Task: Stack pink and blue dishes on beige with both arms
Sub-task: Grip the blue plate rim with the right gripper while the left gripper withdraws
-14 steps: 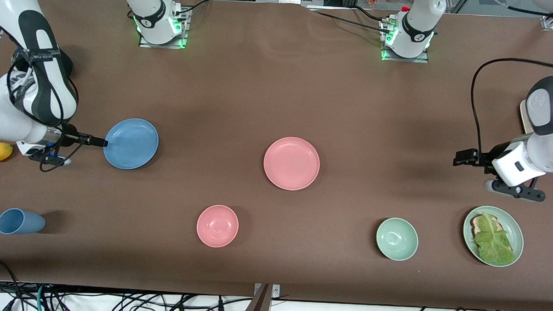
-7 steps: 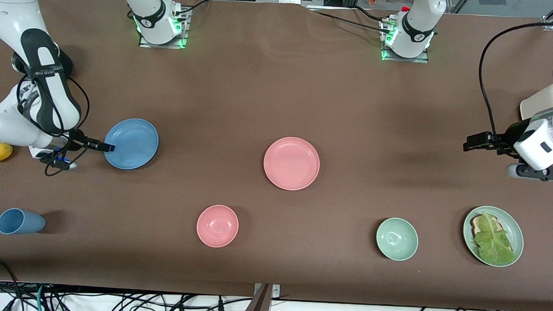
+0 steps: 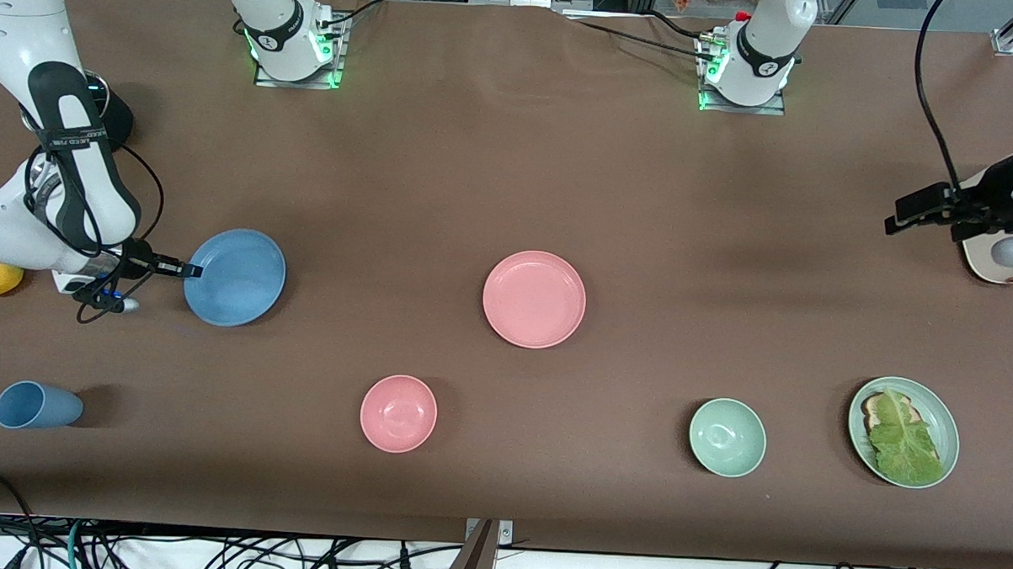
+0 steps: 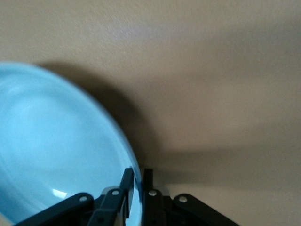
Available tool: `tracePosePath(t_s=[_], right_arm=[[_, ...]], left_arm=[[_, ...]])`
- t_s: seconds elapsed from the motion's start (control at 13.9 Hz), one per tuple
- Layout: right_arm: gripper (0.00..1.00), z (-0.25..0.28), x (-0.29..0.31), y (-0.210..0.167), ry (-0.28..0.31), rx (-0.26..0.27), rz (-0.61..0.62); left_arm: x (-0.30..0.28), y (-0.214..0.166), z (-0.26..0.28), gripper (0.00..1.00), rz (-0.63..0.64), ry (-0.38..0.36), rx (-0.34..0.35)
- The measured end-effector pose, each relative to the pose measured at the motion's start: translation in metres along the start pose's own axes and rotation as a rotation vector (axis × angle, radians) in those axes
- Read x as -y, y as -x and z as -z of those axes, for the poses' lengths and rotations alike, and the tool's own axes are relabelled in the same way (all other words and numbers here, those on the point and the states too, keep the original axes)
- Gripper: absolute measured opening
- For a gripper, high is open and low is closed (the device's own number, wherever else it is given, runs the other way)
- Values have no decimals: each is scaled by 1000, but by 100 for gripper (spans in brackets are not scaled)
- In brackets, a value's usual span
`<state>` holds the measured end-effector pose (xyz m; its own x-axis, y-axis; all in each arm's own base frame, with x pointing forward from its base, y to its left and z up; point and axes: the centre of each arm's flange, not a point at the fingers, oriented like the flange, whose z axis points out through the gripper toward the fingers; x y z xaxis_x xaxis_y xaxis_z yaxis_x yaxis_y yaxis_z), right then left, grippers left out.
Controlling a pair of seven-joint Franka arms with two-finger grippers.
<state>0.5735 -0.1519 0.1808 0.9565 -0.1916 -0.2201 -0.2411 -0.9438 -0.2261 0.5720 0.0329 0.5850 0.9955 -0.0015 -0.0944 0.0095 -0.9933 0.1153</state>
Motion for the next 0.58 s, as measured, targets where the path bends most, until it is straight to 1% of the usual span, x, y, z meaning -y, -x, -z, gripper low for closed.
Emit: tracePosePath(t_s=[0.22,0.29,0.51,0.58], right_arm=[[9,6,2,-2,-10,15,17],[8,11,5,-4,-19,29,23],[5,48,30,-11,-63,93,68],[5,65,44,-14,-76,105,94]], left_arm=[[-1,9,-9,100,0,7,84],[-1,9,-13,100,-1,8,99],[-14,10,-17,100,-23,5,110],[-22,11,-14,100,-39,-1,110]])
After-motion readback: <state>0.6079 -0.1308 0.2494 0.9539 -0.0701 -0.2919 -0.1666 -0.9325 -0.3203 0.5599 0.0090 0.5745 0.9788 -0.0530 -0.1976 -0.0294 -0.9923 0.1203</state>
